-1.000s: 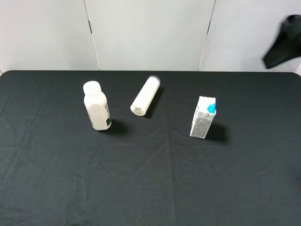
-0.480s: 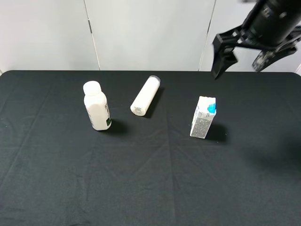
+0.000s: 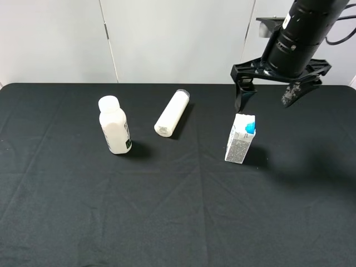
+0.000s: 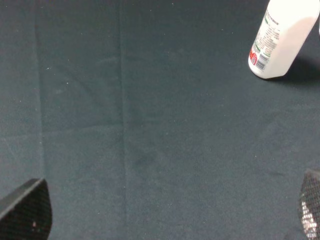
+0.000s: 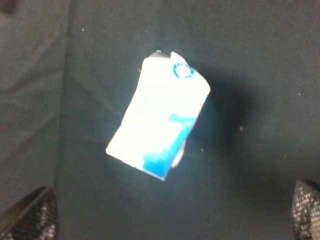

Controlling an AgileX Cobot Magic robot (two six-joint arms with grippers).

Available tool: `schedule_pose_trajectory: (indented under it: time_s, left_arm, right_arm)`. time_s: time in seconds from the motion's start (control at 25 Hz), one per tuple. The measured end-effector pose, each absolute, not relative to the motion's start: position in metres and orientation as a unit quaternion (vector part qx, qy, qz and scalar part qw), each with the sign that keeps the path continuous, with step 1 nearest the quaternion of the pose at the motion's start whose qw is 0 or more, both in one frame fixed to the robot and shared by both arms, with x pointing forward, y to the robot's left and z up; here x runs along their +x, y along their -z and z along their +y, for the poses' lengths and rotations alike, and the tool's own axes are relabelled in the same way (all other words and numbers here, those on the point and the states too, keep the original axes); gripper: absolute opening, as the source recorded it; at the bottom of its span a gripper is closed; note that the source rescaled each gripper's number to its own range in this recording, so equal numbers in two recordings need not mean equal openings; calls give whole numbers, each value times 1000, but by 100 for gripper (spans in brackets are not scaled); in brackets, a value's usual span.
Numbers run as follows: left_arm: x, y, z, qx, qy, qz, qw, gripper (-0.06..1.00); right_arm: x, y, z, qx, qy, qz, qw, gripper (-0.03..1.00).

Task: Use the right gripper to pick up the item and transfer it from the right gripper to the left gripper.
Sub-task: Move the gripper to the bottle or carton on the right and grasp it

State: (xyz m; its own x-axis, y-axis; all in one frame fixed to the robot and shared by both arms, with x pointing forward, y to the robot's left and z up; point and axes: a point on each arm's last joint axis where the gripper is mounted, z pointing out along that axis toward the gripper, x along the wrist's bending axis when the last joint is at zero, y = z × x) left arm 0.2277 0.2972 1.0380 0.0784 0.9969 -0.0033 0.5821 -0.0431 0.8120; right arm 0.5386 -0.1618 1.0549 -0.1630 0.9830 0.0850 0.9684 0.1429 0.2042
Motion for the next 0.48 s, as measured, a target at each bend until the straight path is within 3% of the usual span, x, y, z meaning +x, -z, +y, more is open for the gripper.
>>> schedule_pose_trajectory:
  time_s: [0.48]
  left_arm:
    - [228,-1038,297,653,-309,605,336,97]
  right_arm:
    - [558,-1021,-150,667,-104,737,13,100]
